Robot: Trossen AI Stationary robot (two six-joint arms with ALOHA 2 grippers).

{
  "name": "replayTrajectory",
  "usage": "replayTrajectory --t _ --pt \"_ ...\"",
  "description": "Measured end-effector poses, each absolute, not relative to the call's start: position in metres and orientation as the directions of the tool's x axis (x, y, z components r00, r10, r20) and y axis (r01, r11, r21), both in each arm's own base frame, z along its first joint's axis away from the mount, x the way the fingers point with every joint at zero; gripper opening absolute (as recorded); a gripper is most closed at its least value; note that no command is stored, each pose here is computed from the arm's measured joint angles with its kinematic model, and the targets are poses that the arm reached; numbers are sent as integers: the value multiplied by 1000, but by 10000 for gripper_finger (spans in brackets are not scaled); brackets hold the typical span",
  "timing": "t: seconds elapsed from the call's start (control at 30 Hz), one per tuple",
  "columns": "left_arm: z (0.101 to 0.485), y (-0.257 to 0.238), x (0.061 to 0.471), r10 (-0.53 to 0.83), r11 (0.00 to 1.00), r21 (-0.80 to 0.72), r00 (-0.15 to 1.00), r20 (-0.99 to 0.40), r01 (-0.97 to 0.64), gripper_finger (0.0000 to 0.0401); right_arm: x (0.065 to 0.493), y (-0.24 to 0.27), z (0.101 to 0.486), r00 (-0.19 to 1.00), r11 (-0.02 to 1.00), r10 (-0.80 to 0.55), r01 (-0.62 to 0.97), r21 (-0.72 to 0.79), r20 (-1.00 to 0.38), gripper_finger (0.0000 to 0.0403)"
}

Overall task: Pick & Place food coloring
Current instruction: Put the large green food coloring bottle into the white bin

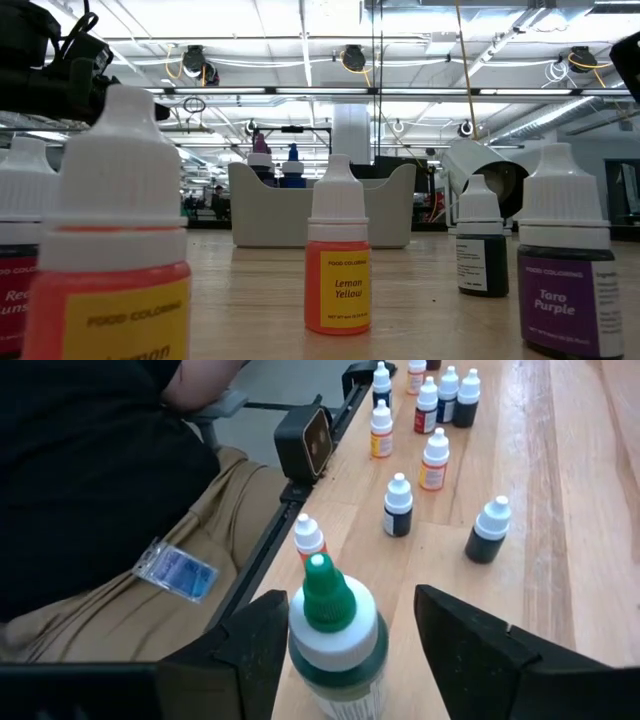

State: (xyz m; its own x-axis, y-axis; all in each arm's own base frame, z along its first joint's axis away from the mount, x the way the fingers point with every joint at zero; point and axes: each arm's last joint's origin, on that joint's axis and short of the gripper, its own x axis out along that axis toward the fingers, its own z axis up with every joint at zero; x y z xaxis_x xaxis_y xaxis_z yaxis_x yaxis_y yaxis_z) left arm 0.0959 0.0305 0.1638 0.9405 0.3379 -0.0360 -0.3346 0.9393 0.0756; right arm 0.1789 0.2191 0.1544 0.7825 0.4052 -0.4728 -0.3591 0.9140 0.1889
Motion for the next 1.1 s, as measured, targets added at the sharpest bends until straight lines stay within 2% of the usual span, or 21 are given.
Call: replayTrajectory --t 0.2,0.4,1.1 --pt "164 30 96 337 939 76 941 -36 -334 58 174 213 147 792 909 417 -366 199 -446 201" --pt "164 30 96 337 939 76 941 -36 -334 58 168 205 142 817 892 450 -397 216 -359 201" --pt "164 30 96 337 940 71 941 -36 -334 58 170 210 131 819 884 465 -453 118 -337 201"
